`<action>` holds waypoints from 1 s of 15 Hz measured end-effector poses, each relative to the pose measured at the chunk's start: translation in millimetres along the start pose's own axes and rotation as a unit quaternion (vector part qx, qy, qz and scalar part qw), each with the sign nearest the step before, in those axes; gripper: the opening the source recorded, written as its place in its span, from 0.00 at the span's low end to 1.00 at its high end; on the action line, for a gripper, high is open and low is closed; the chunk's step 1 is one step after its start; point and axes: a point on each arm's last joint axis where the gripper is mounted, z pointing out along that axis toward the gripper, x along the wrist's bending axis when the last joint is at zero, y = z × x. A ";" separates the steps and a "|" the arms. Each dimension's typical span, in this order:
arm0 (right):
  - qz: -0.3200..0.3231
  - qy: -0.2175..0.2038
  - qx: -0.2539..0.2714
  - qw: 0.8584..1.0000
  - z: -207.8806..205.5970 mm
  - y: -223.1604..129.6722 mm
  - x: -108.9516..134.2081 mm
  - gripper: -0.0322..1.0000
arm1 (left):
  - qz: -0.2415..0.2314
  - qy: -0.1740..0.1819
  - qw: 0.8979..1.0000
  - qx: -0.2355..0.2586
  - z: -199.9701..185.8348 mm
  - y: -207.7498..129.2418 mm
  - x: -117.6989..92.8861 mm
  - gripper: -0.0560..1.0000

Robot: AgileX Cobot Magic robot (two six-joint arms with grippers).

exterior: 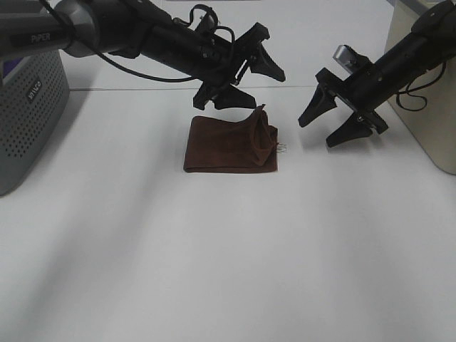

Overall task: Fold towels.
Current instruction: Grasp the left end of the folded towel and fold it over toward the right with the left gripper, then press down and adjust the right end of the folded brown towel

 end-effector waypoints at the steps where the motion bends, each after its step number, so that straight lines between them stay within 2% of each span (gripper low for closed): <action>1: -0.001 0.016 -0.008 1.000 -2.0 1.0 4.5 0.72 | 0.021 0.004 1.000 -0.006 -6.5 4.9 1.2 0.69; 4: -0.023 0.068 -0.044 0.996 -20.0 3.5 30.7 0.72 | 0.053 0.042 0.997 -0.026 -36.2 28.6 22.1 0.69; 6: -0.050 0.089 -0.048 0.994 -19.5 1.7 63.7 0.72 | 0.066 0.094 0.993 -0.026 -51.7 38.7 43.1 0.69; 8: -0.085 0.099 -0.024 0.991 2.5 -4.8 101.7 0.72 | 0.079 0.149 0.986 -0.017 -59.4 41.4 57.0 0.69; 10: -0.118 0.102 0.006 0.988 29.2 -15.3 135.9 0.72 | 0.090 0.192 0.977 -0.008 -62.9 41.3 65.1 0.69; 12: -0.142 0.098 0.006 0.985 51.0 -22.3 162.4 0.72 | 0.087 0.226 0.970 -0.001 -68.6 42.5 73.4 0.69; 15: -0.150 0.086 -0.029 0.985 64.4 -19.7 173.8 0.72 | 0.062 0.279 0.958 0.011 -81.0 44.1 88.1 0.69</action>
